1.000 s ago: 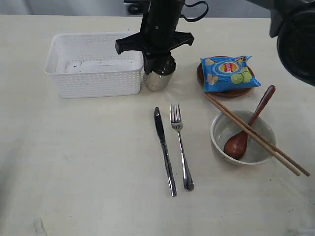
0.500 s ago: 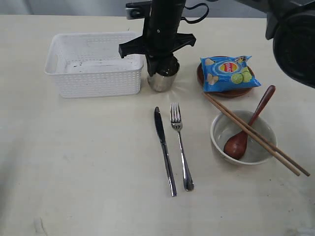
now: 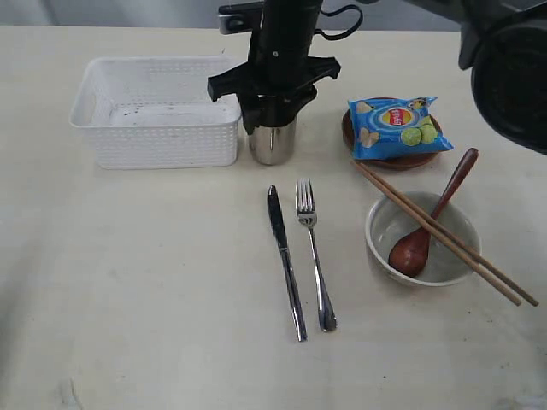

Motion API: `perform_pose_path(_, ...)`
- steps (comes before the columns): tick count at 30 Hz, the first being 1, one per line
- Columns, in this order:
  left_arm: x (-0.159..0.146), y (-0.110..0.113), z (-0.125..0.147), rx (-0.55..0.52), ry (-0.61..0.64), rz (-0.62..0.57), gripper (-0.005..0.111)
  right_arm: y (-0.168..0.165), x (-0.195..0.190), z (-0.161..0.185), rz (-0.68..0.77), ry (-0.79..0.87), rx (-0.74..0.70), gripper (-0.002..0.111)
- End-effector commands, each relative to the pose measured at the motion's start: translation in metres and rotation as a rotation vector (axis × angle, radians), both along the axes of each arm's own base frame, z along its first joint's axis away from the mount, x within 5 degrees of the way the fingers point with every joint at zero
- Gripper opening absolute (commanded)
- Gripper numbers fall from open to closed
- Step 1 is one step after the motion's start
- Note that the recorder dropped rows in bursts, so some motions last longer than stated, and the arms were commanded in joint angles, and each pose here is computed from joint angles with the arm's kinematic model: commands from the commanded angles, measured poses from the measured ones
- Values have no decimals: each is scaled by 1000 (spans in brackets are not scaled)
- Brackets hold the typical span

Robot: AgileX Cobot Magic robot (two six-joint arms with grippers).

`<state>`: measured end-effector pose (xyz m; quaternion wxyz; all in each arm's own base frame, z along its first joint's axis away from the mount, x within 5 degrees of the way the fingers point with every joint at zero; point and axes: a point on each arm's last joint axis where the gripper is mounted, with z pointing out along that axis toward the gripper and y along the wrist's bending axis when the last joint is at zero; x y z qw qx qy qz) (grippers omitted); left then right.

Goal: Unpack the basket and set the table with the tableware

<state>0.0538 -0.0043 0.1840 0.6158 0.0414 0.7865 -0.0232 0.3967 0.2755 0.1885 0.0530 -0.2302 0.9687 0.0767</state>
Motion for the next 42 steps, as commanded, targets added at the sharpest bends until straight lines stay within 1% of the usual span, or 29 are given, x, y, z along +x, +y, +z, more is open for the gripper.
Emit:
perform_pose_path(1,0,0,0,-2,-11,-8,0,1,6,28,1,-80,45,54)
perform_pose_path(8,0,0,0,-2,-11,-8,0,6,12,76,-46,-198,138,54)
perform_pose_path(10,0,0,0,-2,-11,-8,0,8,12,81,-59,-209,153,54)
perform_pose_path(12,0,0,0,-2,-11,-8,0,11,11,80,-66,-206,151,54)
perform_pose_path(14,0,0,0,-2,-11,-8,0,12,13,73,-78,-196,139,46)
perform_pose_path(15,0,0,0,-2,-11,-8,0,12,14,67,-96,-183,136,40)
perform_pose_path(17,0,0,0,-2,-11,-8,0,14,17,60,-115,-178,152,30)
perform_pose_path(18,0,0,0,-2,-11,-8,0,15,20,58,-120,-185,169,31)
perform_pose_path(19,0,0,0,-2,-11,-8,0,18,21,54,-123,-179,182,35)
perform_pose_path(21,0,0,0,-2,-11,-8,0,21,24,43,-129,-170,195,48)
perform_pose_path(22,0,0,0,-2,-11,-8,0,22,26,37,-135,-164,193,53)
perform_pose_path(24,0,0,0,-2,-11,-8,0,24,29,25,-149,-153,188,53)
perform_pose_path(27,0,0,0,-2,-11,-8,0,27,33,10,-161,-152,188,47)
perform_pose_path(31,0,0,0,-2,-11,-8,0,33,38,2,-159,-194,228,36)
perform_pose_path(33,0,0,0,-2,-11,-8,0,40,38,2,-145,-215,264,27)
perform_pose_path(37,0,0,0,-2,-11,-8,0,58,30,-3,-70,-228,313,-1)
perform_pose_path(40,0,0,0,-2,-11,-8,0,70,22,-4,0,-245,313,-1)
perform_pose_path(42,0,0,0,-2,-11,-8,0,77,16,-4,95,-267,304,-1)
